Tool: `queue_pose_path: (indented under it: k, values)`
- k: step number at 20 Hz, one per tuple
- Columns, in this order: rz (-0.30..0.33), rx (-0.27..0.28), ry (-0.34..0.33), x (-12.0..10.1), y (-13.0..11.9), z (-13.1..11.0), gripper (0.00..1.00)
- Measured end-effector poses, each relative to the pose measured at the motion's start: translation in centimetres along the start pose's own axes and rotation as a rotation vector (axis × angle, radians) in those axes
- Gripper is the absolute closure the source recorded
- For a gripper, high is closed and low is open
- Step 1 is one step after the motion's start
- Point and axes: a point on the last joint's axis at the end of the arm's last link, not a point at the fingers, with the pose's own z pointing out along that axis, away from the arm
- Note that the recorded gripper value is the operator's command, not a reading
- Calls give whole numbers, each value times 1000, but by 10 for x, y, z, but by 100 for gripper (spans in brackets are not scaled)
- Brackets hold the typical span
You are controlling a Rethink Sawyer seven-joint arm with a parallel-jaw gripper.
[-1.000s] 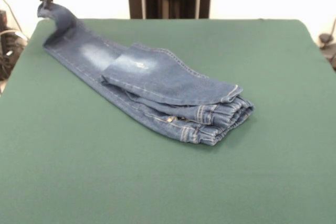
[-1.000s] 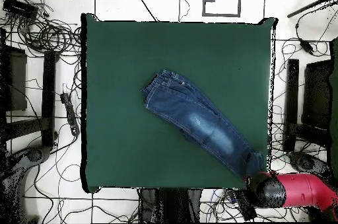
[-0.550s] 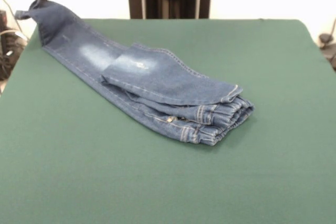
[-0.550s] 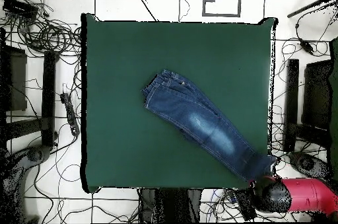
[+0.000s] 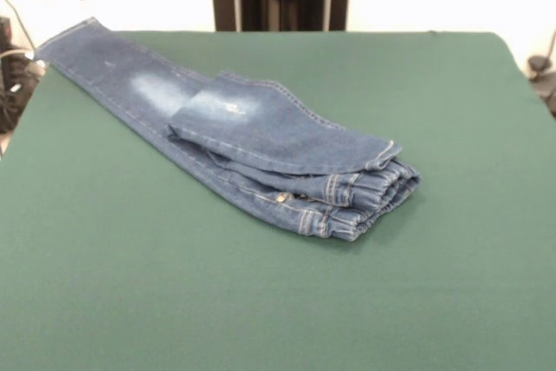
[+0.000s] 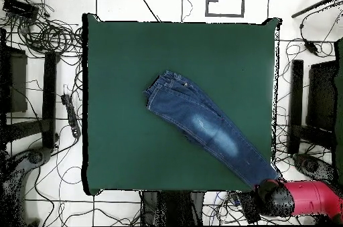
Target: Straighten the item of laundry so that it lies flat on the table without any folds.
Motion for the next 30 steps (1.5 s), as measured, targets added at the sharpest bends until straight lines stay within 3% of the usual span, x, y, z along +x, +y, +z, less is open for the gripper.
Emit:
queue_pose_path:
  k: [15, 30]
  values:
    - [23, -19, -13, -6, 3, -7, 0]
    - [36, -99, -75, -44, 28, -25, 0]
